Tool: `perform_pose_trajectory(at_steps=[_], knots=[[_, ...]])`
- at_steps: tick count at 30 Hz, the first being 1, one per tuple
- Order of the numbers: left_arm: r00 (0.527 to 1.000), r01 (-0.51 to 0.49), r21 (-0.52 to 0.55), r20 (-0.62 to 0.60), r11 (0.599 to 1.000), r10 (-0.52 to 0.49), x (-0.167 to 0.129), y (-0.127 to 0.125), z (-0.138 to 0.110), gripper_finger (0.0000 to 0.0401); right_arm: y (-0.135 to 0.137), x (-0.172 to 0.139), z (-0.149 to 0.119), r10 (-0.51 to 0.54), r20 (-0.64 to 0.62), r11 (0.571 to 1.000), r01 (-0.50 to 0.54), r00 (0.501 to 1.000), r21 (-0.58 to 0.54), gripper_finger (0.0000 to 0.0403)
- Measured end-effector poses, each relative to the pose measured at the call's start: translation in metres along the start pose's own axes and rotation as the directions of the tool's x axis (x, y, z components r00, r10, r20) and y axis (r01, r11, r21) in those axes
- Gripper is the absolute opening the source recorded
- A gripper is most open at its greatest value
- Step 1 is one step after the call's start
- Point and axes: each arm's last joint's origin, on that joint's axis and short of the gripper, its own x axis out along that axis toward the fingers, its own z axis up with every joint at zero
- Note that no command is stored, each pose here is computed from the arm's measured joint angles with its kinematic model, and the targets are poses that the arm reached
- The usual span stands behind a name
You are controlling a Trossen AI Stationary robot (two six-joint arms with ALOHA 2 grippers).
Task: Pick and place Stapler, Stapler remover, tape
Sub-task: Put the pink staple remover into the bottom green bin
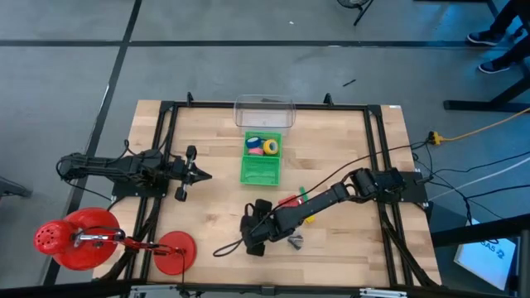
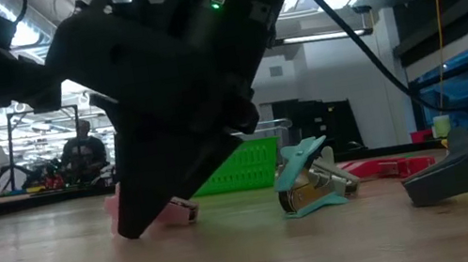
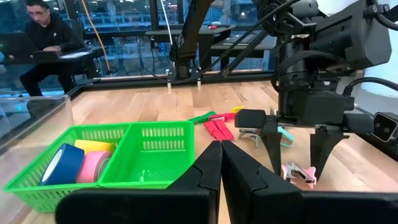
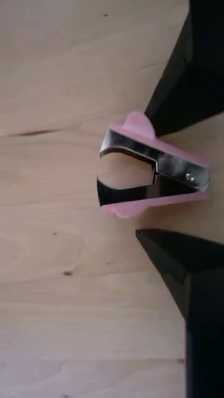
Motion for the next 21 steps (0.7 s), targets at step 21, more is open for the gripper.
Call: perform_pose_trajectory(at_steps=[21], knots=[[1.000, 0.000, 0.000, 0.000, 1.000, 0.000, 0.000, 0.000, 0.000, 0.0005, -0.007, -0.015, 0.003, 0.028, -0.047, 0.991, -0.034, 0.999, -0.130, 0.0101]])
